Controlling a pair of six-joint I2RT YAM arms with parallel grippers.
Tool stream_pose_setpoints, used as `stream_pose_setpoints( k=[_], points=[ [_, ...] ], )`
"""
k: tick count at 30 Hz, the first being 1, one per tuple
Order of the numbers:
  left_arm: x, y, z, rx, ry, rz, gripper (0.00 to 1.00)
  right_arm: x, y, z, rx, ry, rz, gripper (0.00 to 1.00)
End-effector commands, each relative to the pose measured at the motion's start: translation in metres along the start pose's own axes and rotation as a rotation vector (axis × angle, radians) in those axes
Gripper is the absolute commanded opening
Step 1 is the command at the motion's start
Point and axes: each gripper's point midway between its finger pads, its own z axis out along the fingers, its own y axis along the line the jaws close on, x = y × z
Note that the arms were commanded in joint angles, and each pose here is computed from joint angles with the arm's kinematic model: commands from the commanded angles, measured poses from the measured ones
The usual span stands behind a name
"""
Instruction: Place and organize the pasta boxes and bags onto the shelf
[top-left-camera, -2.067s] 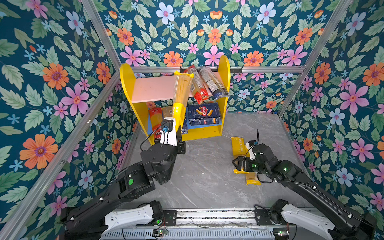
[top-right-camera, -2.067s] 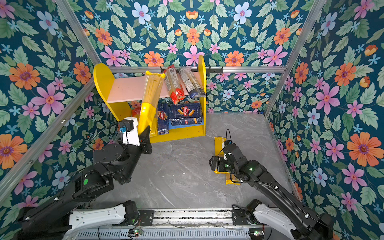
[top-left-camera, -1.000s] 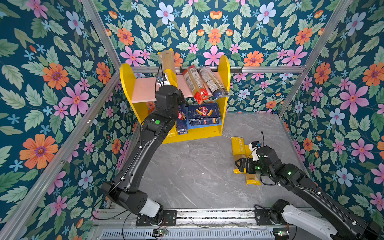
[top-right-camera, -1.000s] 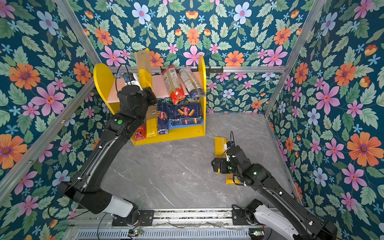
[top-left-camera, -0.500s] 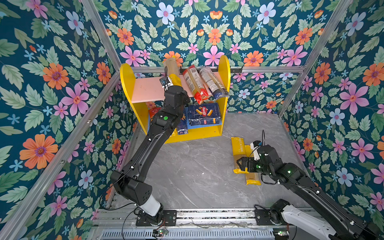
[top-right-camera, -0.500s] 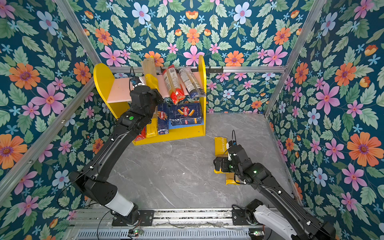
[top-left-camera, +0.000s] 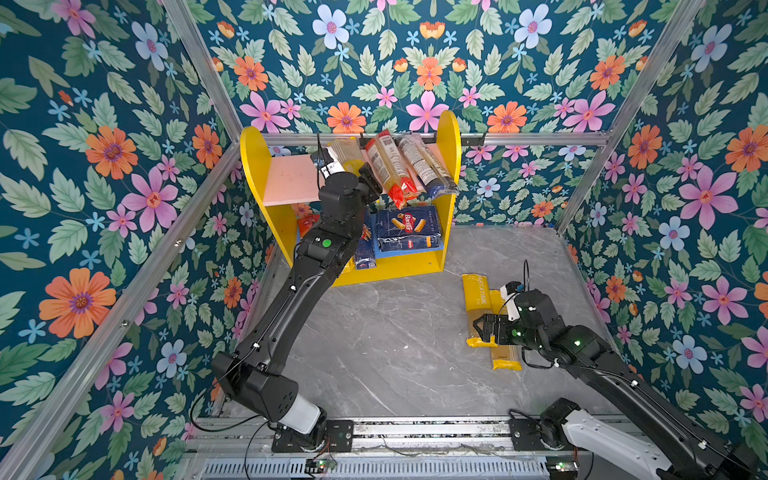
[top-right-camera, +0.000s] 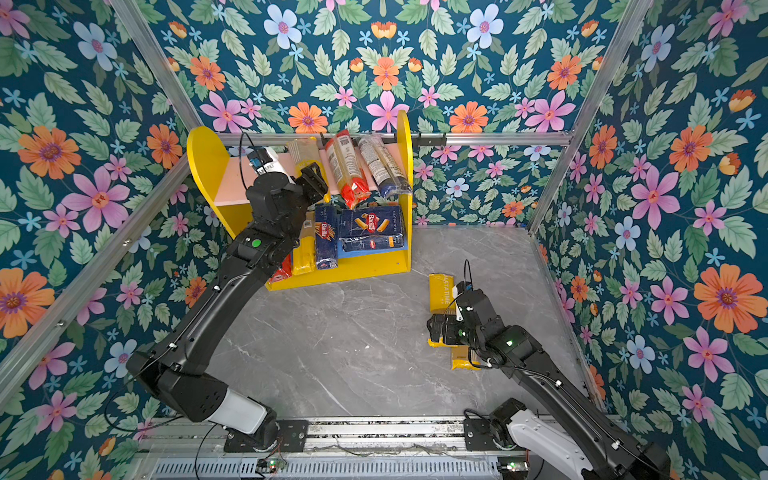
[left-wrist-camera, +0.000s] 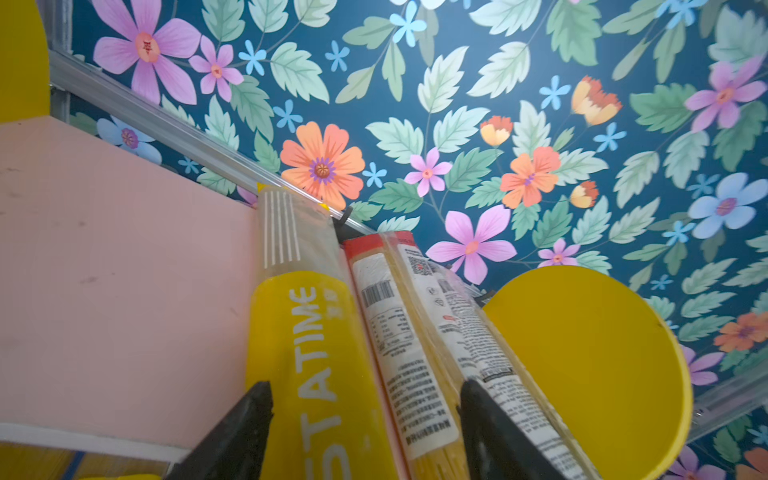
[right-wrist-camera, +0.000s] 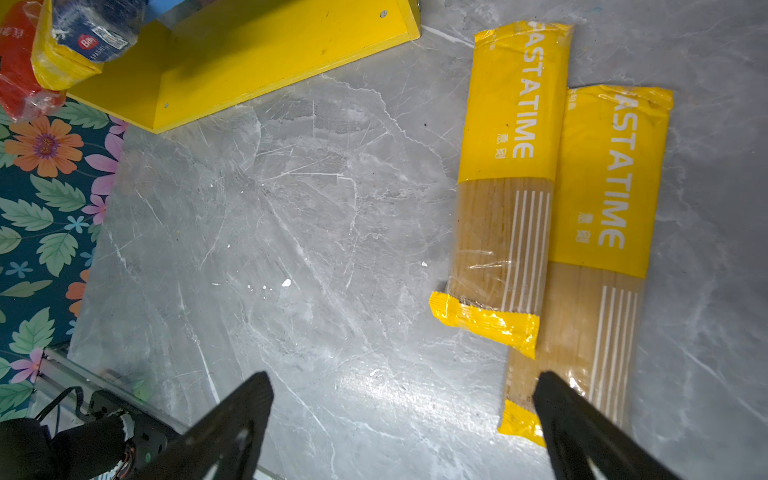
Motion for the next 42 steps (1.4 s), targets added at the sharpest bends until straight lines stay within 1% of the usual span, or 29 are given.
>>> stream_pose_setpoints(
  k=[1,6,8,10,12,15,19,23,27,29,31,34,38,42],
  points=[
    [-0.015,-0.018,-0.009,0.083,-0.041,-0.008,0.79,-0.006,-0.001,-0.004,0.009,-0.024,-0.004,0.99],
    [-0.014,-0.03,-0.031,0.128,-0.023,0.02,0.81,-0.006,-0.006,-0.006,0.036,-0.024,-0.001,0.99],
    [-0.013,-0.034,-0.048,0.149,-0.026,0.035,0.83,-0.005,-0.008,-0.005,0.048,-0.02,0.002,0.99],
    [-0.002,-0.034,-0.066,0.157,-0.015,0.058,0.87,-0.005,-0.009,-0.004,0.055,-0.015,0.006,0.99],
    [0.012,-0.032,-0.088,0.168,0.004,0.077,0.93,-0.004,-0.01,-0.001,0.06,-0.008,0.011,0.99],
    [0.037,-0.027,-0.117,0.206,0.041,0.116,0.96,-0.002,-0.011,0.009,0.058,0.014,0.018,0.99],
    [0.08,-0.004,-0.141,0.225,0.113,0.159,0.99,0.004,-0.017,0.025,0.081,0.055,0.034,0.99],
    [0.146,0.029,-0.157,0.22,0.251,0.208,1.0,0.011,-0.022,0.042,0.094,0.093,0.043,0.99],
    [0.209,0.069,-0.173,0.183,0.362,0.241,1.0,0.018,-0.028,0.057,0.116,0.126,0.057,0.99],
    [0.233,0.085,-0.182,0.165,0.41,0.243,1.0,0.021,-0.033,0.064,0.134,0.142,0.063,0.99],
    [0.249,0.096,-0.19,0.165,0.441,0.24,1.0,0.024,-0.037,0.07,0.15,0.159,0.075,0.99],
    [0.261,0.111,-0.199,0.15,0.455,0.242,1.0,0.028,-0.044,0.081,0.179,0.179,0.082,0.99],
    [0.26,0.127,-0.207,0.122,0.437,0.247,1.0,0.033,-0.059,0.097,0.265,0.219,0.074,0.99],
    [0.259,0.141,-0.214,0.11,0.426,0.244,0.99,0.038,-0.062,0.115,0.286,0.262,0.081,0.99]
  ],
)
